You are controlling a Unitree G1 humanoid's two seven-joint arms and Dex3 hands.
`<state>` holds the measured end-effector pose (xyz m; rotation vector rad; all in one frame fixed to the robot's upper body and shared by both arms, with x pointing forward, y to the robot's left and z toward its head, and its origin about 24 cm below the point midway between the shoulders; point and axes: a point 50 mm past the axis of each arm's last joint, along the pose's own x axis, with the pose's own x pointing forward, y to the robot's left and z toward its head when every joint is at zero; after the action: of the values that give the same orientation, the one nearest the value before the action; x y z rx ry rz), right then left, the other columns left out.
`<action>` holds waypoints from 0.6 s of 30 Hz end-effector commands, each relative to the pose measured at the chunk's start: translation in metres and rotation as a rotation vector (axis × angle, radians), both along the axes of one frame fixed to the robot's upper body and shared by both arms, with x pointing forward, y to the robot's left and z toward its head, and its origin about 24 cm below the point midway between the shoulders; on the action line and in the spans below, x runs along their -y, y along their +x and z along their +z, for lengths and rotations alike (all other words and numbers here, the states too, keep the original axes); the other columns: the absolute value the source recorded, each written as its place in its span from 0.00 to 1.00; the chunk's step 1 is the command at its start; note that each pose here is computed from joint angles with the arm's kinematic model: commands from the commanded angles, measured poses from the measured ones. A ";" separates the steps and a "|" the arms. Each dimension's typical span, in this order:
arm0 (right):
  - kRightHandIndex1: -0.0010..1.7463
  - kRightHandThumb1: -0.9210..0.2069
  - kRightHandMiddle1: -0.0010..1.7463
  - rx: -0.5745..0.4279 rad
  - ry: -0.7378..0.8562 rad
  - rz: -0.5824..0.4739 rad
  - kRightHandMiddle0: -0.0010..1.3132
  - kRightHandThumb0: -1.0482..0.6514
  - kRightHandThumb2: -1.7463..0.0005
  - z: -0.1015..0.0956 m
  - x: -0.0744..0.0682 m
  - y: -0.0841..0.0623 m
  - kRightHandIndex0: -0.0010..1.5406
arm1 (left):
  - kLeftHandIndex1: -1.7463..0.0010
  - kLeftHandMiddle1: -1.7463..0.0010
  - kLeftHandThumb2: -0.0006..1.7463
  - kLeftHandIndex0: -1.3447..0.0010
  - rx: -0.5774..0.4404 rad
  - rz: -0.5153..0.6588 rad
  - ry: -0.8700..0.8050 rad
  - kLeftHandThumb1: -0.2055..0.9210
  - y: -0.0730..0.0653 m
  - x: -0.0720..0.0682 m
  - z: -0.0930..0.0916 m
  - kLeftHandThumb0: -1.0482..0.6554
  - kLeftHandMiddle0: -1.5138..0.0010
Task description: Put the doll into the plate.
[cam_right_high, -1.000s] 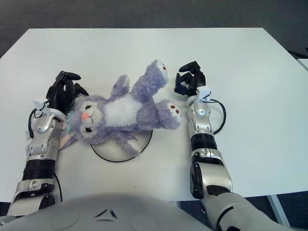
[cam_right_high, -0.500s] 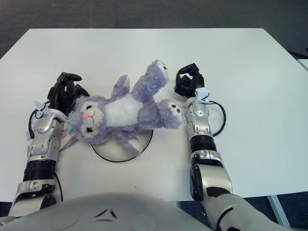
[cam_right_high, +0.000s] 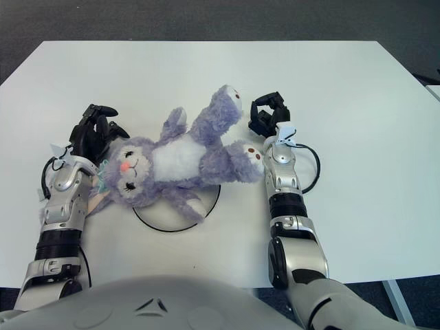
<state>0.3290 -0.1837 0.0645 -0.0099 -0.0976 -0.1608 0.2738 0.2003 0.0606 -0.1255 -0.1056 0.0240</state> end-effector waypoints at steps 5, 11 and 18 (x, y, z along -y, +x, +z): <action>1.00 0.23 1.00 -0.084 0.006 0.013 0.28 0.39 0.50 -0.018 -0.003 -0.007 0.62 | 0.00 0.00 0.29 0.84 -0.074 0.039 -0.005 1.00 -0.007 0.006 -0.023 0.41 0.53; 1.00 0.24 1.00 -0.088 0.003 0.015 0.28 0.39 0.50 -0.019 -0.003 -0.008 0.62 | 0.00 0.00 0.29 0.84 -0.061 0.043 -0.004 1.00 -0.005 0.008 -0.022 0.41 0.53; 1.00 0.25 1.00 -0.093 -0.004 0.016 0.28 0.39 0.49 -0.020 -0.003 -0.010 0.62 | 0.00 0.00 0.29 0.84 -0.048 0.037 -0.019 1.00 -0.004 0.010 -0.022 0.41 0.53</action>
<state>0.3271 -0.1801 0.0635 -0.0178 -0.0895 -0.1425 0.2784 0.1981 0.0612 -0.0986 -0.1359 0.0555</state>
